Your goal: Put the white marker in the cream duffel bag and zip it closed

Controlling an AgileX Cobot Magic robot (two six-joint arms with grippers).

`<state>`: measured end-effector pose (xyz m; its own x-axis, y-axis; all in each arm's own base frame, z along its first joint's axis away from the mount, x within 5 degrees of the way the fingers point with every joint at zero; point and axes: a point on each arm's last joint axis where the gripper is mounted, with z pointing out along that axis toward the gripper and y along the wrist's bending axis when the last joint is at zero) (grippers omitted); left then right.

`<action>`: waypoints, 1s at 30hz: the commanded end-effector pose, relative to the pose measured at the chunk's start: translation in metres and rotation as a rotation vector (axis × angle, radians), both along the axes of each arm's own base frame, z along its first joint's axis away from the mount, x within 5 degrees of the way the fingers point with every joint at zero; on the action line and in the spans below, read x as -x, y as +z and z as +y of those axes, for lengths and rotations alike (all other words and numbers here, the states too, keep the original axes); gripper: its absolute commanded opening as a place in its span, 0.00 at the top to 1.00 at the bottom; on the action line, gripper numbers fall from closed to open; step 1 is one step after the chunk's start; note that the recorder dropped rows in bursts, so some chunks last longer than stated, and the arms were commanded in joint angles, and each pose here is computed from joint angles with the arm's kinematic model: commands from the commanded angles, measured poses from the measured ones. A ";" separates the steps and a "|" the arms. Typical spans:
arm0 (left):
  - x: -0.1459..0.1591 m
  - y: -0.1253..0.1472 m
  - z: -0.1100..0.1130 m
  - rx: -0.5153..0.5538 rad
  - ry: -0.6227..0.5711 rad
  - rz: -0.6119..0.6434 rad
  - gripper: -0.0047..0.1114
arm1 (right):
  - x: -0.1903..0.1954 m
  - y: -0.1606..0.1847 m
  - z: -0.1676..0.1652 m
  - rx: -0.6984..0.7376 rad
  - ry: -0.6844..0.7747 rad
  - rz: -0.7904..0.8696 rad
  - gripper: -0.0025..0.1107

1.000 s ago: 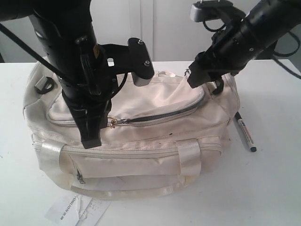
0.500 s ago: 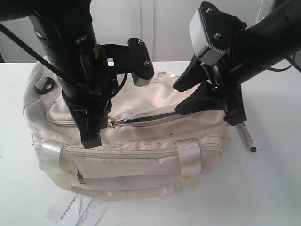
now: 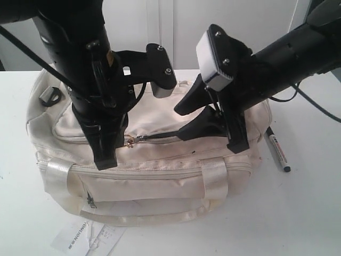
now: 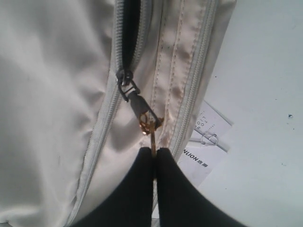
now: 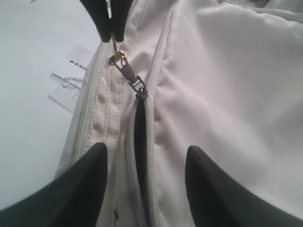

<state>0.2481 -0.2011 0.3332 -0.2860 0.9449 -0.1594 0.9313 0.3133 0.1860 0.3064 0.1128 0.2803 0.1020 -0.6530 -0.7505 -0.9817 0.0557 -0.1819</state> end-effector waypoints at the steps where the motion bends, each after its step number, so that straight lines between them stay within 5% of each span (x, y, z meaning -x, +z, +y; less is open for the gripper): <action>1: 0.008 -0.002 0.006 -0.048 0.016 0.086 0.96 | -0.006 -0.011 0.006 0.004 -0.015 -0.003 0.55; 8: 0.008 -0.002 0.006 -0.048 0.016 0.086 0.96 | -0.011 -0.018 0.005 0.039 -0.033 -0.012 0.68; 18: 0.008 -0.002 0.006 -0.048 0.016 0.086 0.96 | -0.013 -0.025 0.005 0.051 -0.032 0.014 0.70; 22: 0.008 -0.002 0.006 -0.048 0.016 0.086 0.96 | -0.013 -0.025 0.004 0.061 -0.037 0.006 0.98; 30: 0.006 -0.001 0.009 -0.083 0.011 0.054 0.96 | -0.012 -0.023 0.001 0.086 -0.053 0.006 0.98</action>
